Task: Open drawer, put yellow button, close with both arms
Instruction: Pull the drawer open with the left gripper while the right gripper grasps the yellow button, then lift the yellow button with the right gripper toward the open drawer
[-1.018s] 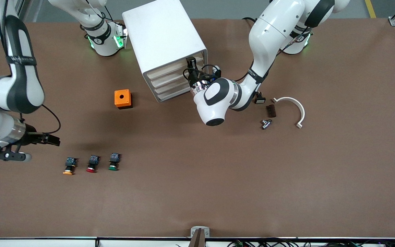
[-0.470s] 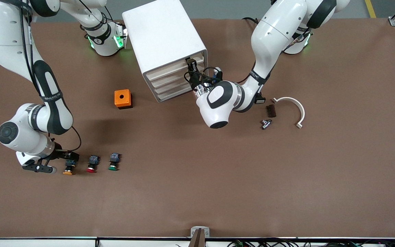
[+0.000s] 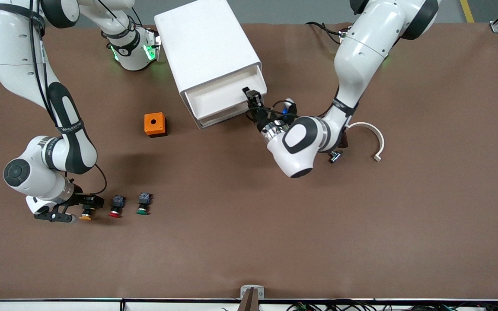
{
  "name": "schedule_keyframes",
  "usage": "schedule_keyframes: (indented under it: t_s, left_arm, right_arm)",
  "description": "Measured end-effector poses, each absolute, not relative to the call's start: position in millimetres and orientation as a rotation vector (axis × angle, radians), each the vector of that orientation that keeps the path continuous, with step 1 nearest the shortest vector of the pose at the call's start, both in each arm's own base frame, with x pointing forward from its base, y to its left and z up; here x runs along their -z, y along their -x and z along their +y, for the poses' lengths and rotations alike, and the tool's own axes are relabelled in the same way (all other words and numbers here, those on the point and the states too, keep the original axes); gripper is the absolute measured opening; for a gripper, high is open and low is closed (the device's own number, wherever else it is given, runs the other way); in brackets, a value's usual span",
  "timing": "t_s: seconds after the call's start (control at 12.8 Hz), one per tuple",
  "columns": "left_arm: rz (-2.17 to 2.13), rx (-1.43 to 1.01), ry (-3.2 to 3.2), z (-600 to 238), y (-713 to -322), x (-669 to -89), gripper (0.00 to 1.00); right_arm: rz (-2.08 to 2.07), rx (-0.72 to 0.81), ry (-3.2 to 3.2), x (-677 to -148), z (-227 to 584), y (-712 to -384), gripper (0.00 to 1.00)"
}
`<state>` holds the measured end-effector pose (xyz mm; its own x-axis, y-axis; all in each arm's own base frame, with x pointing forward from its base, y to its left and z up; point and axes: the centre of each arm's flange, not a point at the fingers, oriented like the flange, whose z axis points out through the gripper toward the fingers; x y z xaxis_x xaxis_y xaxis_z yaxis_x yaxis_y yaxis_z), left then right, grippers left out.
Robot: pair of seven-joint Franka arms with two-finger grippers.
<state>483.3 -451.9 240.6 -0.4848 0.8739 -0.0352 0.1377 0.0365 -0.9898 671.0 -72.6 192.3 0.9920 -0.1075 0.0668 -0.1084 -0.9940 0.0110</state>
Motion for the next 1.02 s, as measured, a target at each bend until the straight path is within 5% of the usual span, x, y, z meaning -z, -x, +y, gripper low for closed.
schedule_keyframes:
  t_s: [0.31,0.55,0.78,1.02]
  left_arm:
    - [-1.762,-1.560,0.976,-414.3,-519.4,-242.2,0.09]
    - [-1.786,-1.583,0.959,-399.3,-531.8,-242.4,0.12]
    - [-1.784,-1.614,0.999,-395.4,-535.8,-243.8,0.44]
    - [-1.745,-1.758,1.268,-390.6,-548.7,-255.4,0.79]
  right_arm:
    - [-0.153,-0.084,-3.118,-180.8,-77.4,-671.0,1.00]
    - [-0.153,-0.077,-3.117,-177.4,-79.7,-670.5,0.87]
    - [-0.151,-0.088,-3.116,-180.9,-79.8,-673.4,0.47]
    - [-0.150,-0.068,-3.119,-185.8,-79.7,-676.5,0.41]
